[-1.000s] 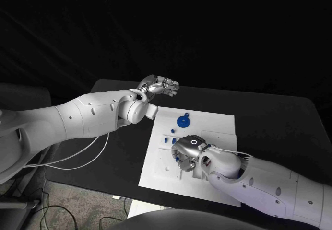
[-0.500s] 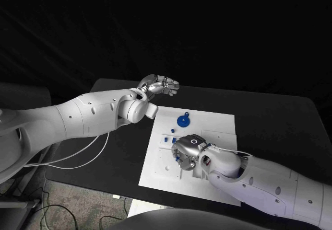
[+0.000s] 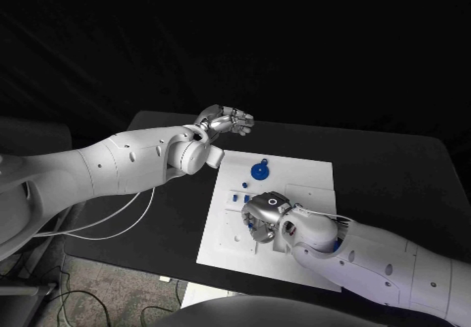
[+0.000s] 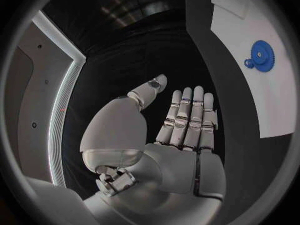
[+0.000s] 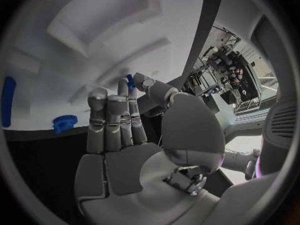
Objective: Assemble the parts on the task board
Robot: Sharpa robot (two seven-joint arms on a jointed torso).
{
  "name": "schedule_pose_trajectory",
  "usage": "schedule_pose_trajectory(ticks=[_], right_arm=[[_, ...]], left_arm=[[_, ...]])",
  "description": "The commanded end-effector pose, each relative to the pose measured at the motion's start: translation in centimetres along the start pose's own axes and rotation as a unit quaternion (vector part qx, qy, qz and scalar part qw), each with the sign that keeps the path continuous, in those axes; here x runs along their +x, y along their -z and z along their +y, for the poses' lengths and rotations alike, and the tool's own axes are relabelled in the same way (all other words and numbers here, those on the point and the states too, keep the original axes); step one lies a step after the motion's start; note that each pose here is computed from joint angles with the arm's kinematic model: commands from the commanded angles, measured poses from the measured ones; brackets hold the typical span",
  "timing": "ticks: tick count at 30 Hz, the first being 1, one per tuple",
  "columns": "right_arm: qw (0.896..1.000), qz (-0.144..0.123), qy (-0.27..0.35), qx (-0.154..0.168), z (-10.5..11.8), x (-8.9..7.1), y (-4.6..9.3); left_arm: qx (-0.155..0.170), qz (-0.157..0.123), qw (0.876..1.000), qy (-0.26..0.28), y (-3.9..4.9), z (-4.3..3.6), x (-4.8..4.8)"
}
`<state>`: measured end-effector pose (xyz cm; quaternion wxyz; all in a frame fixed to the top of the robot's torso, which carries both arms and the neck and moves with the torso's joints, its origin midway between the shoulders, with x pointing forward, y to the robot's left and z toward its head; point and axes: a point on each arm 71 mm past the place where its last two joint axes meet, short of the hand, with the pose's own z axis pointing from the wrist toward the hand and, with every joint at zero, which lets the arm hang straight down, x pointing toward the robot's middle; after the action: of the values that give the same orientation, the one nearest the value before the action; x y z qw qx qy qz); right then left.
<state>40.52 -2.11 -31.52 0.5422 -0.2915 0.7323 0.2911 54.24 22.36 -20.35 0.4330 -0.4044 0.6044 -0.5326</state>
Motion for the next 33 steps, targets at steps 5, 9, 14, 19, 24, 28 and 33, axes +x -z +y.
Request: schedule_pose_trajectory(ticks=[5, 9, 14, 19, 24, 28, 33], right_arm=[[1.0, -0.009, -0.017, 0.005, -0.3, 0.3, 0.2], [0.999, -0.037, -0.035, 0.005, -0.4, -0.1, 0.4], [0.997, -0.056, -0.05, 0.002, -0.4, -0.4, 0.7], [0.995, -0.076, -0.069, 0.0, -0.7, -0.9, 2.0], [0.993, -0.092, -0.079, 0.009, -1.7, -2.9, 3.2], [0.994, -0.084, -0.056, 0.037, -4.4, -4.5, 4.4], [0.994, -0.076, -0.024, 0.075, -7.9, -5.8, 5.9]], left_arm=[[0.003, 0.006, 1.0, 0.004, -0.15, -0.19, 0.32], [0.003, 0.003, 1.0, 0.003, -0.11, -0.17, 0.14], [0.002, 0.003, 1.0, 0.003, -0.08, -0.15, 0.03], [0.002, 0.0, 1.0, 0.002, -0.05, -0.1, -0.23], [0.002, -0.001, 1.0, 0.002, 0.0, -0.07, -0.44], [0.002, -0.002, 1.0, 0.001, 0.01, -0.07, -0.54], [0.002, -0.006, 1.0, 0.0, 0.0, -0.02, -0.85]])
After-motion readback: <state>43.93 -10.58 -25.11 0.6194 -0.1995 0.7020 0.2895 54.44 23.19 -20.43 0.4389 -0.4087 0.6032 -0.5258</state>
